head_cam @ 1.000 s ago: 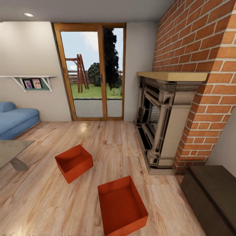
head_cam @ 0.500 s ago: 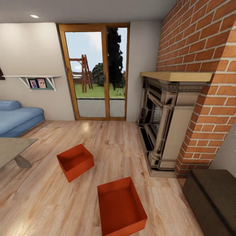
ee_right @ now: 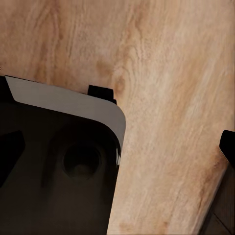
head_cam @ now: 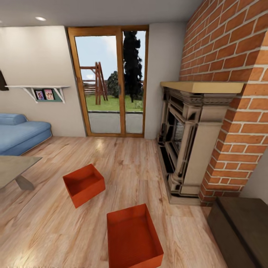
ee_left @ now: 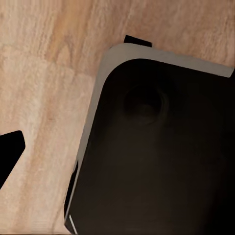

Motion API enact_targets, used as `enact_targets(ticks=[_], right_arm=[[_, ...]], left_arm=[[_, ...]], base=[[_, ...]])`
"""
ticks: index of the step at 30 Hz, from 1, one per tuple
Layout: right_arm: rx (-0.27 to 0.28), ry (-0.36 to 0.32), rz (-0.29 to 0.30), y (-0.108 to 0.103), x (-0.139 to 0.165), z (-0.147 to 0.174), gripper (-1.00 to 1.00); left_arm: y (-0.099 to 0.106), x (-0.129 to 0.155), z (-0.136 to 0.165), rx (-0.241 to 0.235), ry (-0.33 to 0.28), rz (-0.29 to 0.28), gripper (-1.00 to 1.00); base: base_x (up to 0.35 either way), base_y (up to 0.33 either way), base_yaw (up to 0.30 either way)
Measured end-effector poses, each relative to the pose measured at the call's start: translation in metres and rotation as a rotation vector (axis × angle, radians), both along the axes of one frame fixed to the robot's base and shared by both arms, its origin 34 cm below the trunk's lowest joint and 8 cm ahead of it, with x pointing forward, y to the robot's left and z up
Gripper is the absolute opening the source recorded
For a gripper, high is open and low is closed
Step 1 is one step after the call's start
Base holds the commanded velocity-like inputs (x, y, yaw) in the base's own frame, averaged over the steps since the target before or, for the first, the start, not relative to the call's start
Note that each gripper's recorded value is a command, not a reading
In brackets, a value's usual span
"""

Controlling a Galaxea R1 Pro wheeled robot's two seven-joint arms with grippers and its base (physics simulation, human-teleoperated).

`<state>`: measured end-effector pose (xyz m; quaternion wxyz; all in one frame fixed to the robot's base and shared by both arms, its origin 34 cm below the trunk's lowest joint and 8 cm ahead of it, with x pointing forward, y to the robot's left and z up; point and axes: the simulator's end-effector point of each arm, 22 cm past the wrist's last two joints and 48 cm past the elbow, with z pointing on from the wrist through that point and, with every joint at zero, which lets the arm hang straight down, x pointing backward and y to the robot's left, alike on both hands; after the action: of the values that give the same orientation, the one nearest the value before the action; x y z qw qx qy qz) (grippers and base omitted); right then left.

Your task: Move the two storage containers from the living room to the garage. In the garage, place one container on the floor and stack the other container on top of it (either order is fine).

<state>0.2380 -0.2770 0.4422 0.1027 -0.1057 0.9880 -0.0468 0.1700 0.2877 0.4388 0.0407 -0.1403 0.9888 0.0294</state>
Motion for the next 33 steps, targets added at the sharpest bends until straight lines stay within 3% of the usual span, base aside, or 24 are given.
enact_targets(ticks=[15,33], right_arm=[[0.000,0.000,-0.001,-0.0002,-0.0001,0.0000,1.00],[0.000,0.000,0.000,-0.0002,-0.0002,0.0001,1.00]], left_arm=[[-0.0005,-0.0010,-0.0001,-0.001,0.002,0.011,1.00],[-0.0001,-0.0010,0.0000,-0.002,0.001,0.010,1.00]], base=[[0.003,-0.001,0.253],[0.188,-0.137,0.015]])
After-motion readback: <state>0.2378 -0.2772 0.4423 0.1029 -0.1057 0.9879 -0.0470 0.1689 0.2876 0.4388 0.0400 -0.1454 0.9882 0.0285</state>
